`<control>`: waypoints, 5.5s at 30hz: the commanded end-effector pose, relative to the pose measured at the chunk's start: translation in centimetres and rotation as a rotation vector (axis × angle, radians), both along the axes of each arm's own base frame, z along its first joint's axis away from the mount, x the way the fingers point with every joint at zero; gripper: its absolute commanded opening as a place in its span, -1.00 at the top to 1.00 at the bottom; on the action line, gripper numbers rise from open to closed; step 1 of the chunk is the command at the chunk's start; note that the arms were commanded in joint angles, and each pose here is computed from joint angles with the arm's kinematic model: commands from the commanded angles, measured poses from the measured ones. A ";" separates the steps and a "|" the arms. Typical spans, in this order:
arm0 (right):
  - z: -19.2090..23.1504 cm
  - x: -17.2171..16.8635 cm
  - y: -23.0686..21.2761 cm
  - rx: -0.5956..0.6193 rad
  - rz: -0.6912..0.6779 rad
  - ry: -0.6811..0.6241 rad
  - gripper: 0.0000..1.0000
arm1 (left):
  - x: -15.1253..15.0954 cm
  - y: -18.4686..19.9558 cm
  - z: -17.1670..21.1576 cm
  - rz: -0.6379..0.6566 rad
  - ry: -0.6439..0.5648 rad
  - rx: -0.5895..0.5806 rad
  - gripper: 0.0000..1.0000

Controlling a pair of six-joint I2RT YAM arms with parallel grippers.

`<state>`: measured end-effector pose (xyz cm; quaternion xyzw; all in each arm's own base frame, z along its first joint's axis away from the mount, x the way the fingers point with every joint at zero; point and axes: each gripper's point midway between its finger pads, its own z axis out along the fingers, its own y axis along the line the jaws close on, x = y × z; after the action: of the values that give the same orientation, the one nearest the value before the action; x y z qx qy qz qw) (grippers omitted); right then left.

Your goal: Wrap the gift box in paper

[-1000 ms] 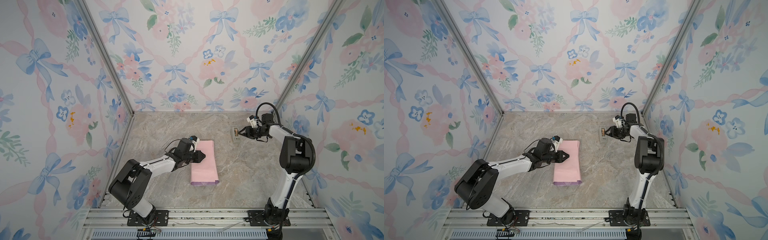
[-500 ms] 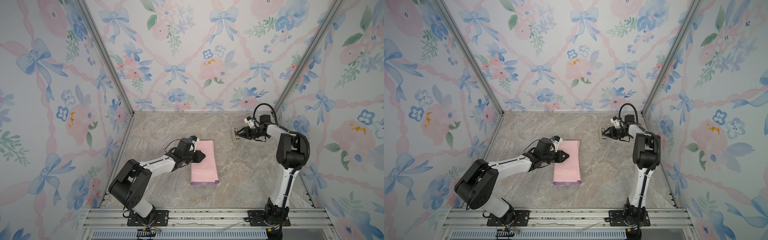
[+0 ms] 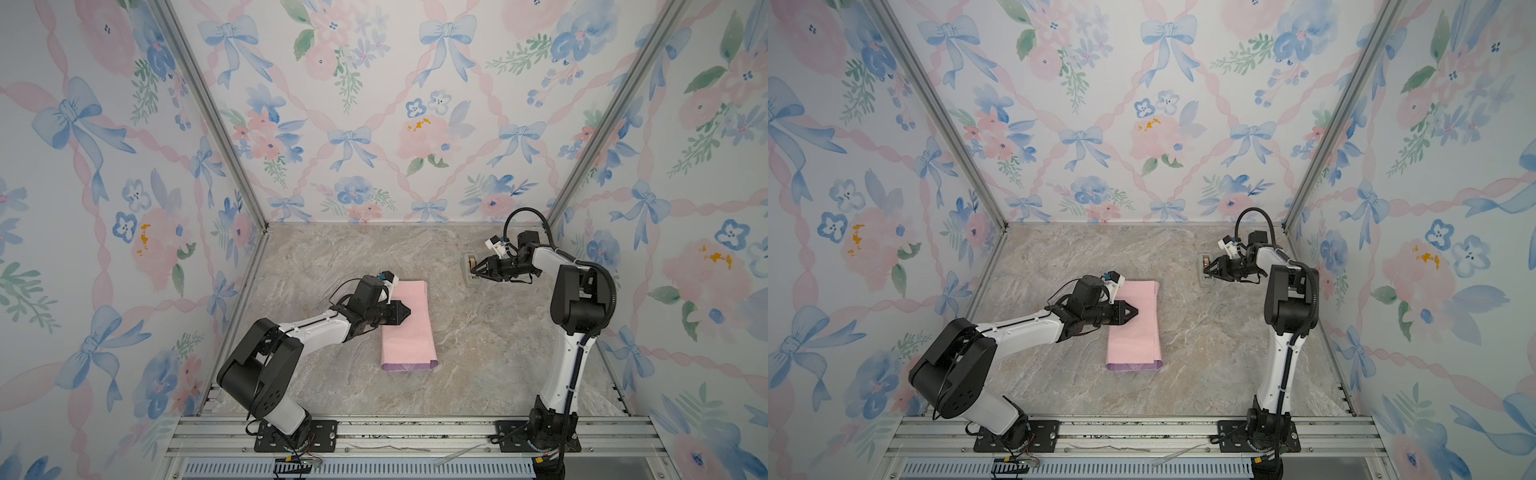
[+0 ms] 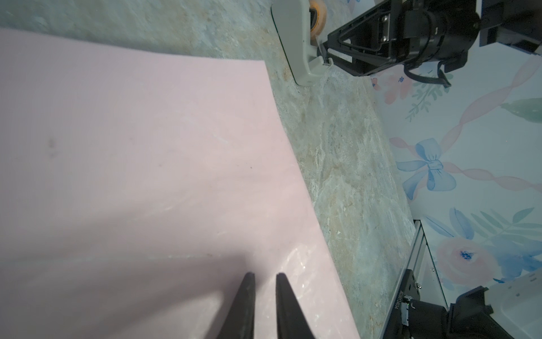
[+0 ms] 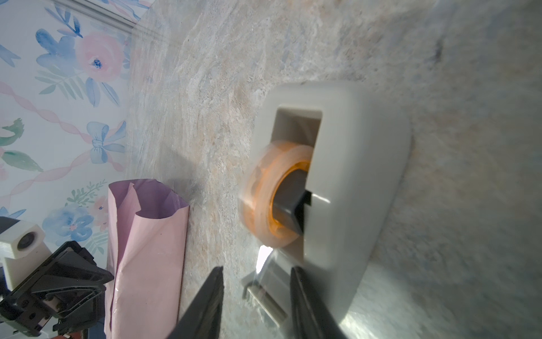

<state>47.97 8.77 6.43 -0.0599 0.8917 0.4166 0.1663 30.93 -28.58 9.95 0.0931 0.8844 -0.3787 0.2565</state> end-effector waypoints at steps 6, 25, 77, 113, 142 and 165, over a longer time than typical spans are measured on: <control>-1.3 -0.9 1.0 0.047 0.040 0.073 0.23 | -0.1 0.6 -1.6 0.009 0.051 0.044 0.65; -1.7 -0.6 1.1 0.090 0.041 0.097 0.40 | 0.0 0.5 -1.6 0.008 0.049 0.042 0.66; 4.0 -2.0 0.9 0.274 -0.138 0.220 1.00 | 0.0 0.8 -0.9 0.016 0.033 0.045 0.67; -1.1 -8.9 0.4 0.190 -0.285 0.294 1.00 | 0.1 0.5 -0.6 0.016 0.030 0.037 0.68; -5.5 -10.2 -2.8 -0.145 -0.448 0.416 1.00 | 0.0 0.4 -0.6 0.019 0.024 0.043 0.68; 12.0 -14.7 4.8 0.023 -0.066 -0.081 1.00 | 0.0 0.0 0.8 0.002 -0.014 0.027 0.68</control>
<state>36.30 10.49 16.78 0.0295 0.8933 0.3811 0.2365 30.94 -28.61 10.00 0.0919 0.8879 -0.3715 0.2555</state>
